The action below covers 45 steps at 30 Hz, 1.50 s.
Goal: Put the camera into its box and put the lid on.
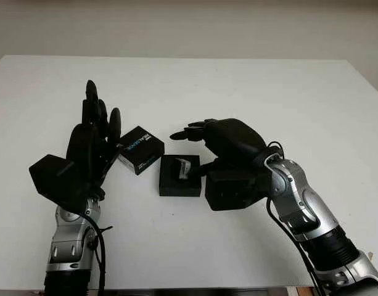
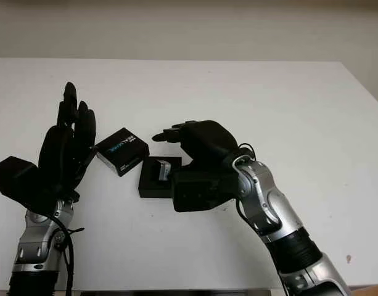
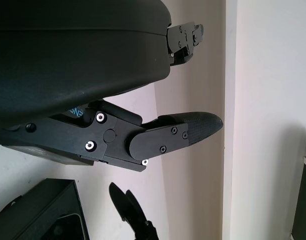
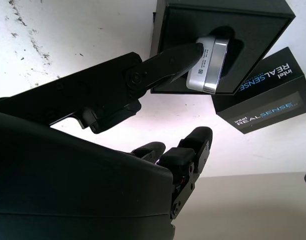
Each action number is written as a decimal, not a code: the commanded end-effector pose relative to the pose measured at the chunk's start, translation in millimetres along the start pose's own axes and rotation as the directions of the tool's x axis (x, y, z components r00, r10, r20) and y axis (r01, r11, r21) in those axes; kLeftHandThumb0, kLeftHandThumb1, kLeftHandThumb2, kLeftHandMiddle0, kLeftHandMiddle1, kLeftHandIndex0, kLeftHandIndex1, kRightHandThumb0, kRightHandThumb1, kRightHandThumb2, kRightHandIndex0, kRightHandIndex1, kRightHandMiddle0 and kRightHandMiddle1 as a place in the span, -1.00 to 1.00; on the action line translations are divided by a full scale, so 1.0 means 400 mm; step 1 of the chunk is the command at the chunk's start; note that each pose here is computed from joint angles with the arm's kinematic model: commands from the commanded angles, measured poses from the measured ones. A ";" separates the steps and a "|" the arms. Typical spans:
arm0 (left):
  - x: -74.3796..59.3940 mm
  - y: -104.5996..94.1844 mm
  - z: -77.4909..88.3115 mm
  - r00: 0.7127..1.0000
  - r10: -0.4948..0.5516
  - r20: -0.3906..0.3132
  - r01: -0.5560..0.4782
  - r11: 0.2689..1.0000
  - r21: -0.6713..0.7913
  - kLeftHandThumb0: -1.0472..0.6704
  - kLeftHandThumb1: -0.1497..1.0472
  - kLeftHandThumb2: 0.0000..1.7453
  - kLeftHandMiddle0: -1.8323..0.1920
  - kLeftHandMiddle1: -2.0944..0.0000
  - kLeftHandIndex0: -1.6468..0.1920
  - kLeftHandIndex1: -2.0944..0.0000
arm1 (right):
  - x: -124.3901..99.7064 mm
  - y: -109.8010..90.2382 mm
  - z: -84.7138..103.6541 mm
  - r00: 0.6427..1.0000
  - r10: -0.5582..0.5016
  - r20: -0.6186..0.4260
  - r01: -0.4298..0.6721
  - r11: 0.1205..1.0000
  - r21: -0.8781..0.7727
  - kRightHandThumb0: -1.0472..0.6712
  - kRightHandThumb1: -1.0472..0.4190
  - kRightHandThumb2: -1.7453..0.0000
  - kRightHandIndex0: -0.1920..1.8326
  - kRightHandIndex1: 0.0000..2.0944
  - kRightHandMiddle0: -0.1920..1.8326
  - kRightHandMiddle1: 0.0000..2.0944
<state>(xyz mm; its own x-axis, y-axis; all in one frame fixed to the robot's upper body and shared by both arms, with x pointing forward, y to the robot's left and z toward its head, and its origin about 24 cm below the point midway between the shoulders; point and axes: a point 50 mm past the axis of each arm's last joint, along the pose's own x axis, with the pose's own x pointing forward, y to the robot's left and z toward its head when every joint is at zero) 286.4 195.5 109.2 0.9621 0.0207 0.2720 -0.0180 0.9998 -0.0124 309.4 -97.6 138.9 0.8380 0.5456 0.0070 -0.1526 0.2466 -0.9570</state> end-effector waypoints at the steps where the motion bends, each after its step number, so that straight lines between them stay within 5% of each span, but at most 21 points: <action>1: -0.003 -0.002 0.004 1.000 0.001 0.015 -0.001 1.000 -0.002 -0.41 1.00 -0.33 0.99 0.95 0.99 0.98 | 0.006 0.010 0.011 1.000 0.007 0.023 -0.007 1.000 -0.005 -0.42 -0.77 0.93 -0.46 -0.73 -0.31 -0.71; 8: -0.003 -0.002 0.004 1.000 -0.004 0.016 0.004 1.000 -0.007 -0.42 1.00 -0.34 1.00 0.95 1.00 0.98 | 0.003 0.026 0.016 0.999 0.017 0.040 -0.017 1.000 -0.015 -0.43 -0.80 0.94 -0.55 -0.48 -0.50 -0.31; 18: -0.003 -0.003 0.004 1.000 -0.001 0.016 0.001 1.000 -0.001 -0.42 1.00 -0.33 1.00 0.95 1.00 0.98 | 0.000 0.055 0.026 0.998 0.008 0.063 -0.006 0.999 -0.036 -0.42 -0.79 0.94 -0.56 -0.33 -0.50 -0.15; 45: 0.003 -0.008 0.009 1.000 0.000 0.021 0.000 1.000 0.005 -0.40 1.00 -0.31 0.99 0.95 1.00 0.99 | 0.018 0.086 0.047 0.990 0.120 0.070 -0.118 0.993 -0.030 -0.44 -0.85 0.93 -0.64 -0.25 -0.56 -0.08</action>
<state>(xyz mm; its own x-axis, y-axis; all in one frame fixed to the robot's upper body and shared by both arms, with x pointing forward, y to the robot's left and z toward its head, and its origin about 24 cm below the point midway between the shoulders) 286.4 194.1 109.3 0.9610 0.0249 0.2754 -0.0228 0.9997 -0.0108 304.3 -83.1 118.3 0.8052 0.5902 -0.0582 -0.1917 0.1661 -0.9673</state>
